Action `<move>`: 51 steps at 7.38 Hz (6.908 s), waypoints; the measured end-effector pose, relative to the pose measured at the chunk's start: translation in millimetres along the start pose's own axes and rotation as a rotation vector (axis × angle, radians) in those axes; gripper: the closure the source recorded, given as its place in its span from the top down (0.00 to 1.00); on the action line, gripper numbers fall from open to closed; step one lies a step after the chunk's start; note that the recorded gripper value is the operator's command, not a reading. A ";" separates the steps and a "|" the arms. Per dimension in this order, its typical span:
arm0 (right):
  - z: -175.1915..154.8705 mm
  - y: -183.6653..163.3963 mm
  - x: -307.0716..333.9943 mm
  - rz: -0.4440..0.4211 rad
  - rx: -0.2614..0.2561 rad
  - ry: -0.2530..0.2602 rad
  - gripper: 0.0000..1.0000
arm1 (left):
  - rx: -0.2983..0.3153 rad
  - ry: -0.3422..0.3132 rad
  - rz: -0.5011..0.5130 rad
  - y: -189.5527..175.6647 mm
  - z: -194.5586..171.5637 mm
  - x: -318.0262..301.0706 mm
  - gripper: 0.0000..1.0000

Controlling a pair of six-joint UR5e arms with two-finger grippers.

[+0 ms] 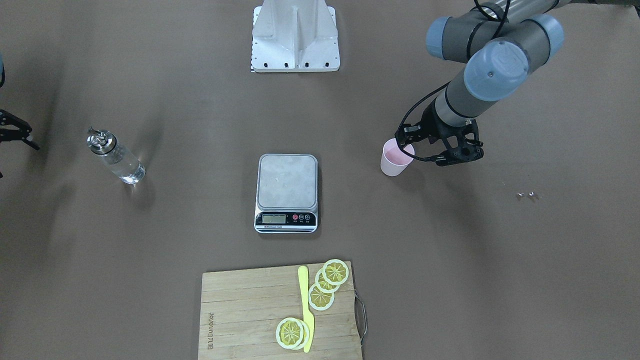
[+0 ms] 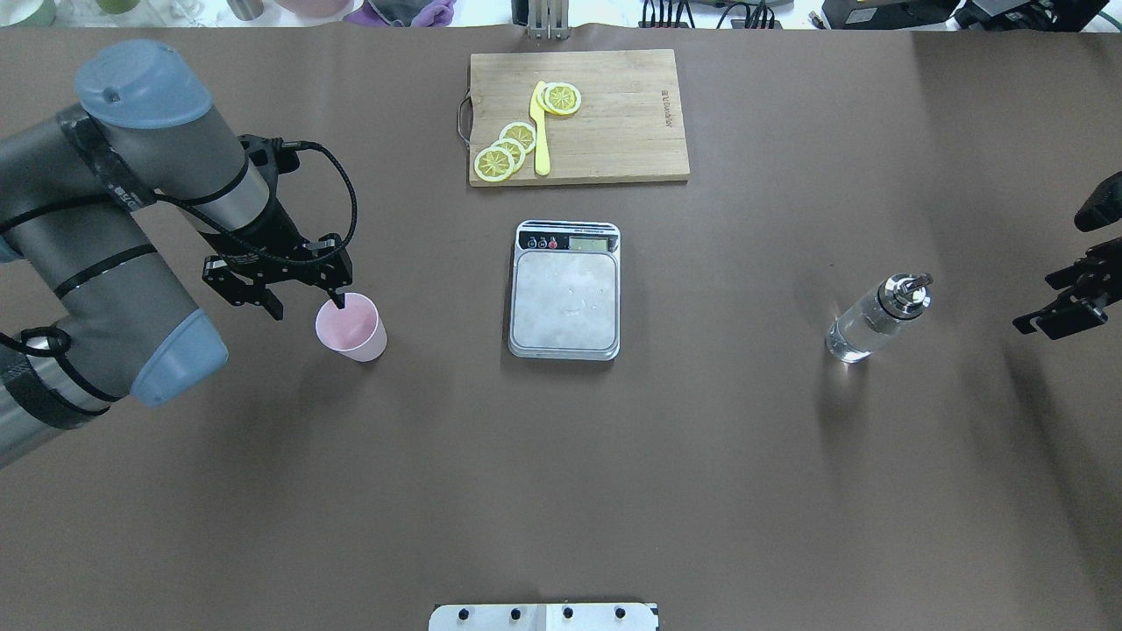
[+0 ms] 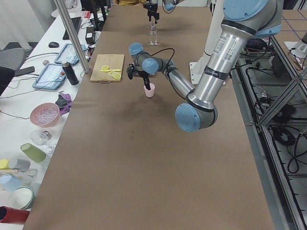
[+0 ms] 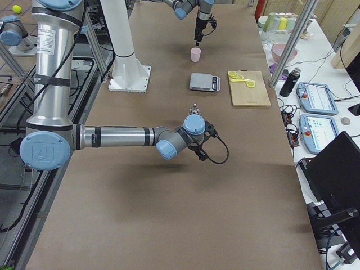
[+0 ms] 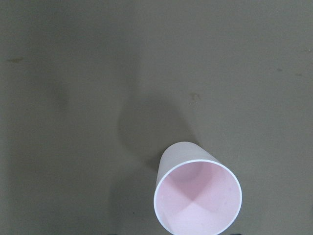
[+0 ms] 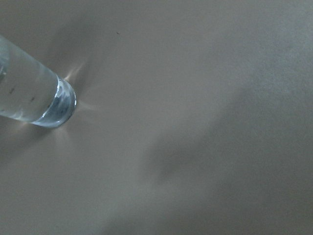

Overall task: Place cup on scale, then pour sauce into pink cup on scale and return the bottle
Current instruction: 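Move the left gripper above the pink cup while the right approaches the bottle, then grasp the pink cup with the left gripper while the right grasps the bottle, then carry the pink cup onto the scale tray while the right lifts the bottle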

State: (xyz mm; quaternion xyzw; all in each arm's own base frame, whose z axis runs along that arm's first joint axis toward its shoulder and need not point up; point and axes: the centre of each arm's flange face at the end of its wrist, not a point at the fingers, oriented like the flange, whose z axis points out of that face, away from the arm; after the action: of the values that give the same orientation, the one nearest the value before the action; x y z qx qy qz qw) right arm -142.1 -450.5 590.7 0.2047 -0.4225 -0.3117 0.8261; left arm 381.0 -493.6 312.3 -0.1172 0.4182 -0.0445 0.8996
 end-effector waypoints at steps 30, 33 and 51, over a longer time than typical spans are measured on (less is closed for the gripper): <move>104.2 -31.9 -110.3 -0.386 0.534 -0.238 1.00 | 0.047 0.016 -0.024 13.8 4.6 36.8 0.00; 102.4 -34.0 -110.3 -0.395 0.561 -0.230 0.68 | 0.048 0.023 -0.132 15.0 -21.1 81.0 0.00; 52.7 -207.0 -164.6 -0.288 0.502 -0.154 0.51 | -0.022 0.101 -0.376 -9.7 0.4 262.0 0.00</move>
State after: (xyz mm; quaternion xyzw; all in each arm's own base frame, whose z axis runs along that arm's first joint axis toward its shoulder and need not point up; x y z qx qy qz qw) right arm -330.3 -490.7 401.7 0.4363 -0.5143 -0.3262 0.6623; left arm 550.8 -549.5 120.4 -0.2007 0.4343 -0.2128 0.8520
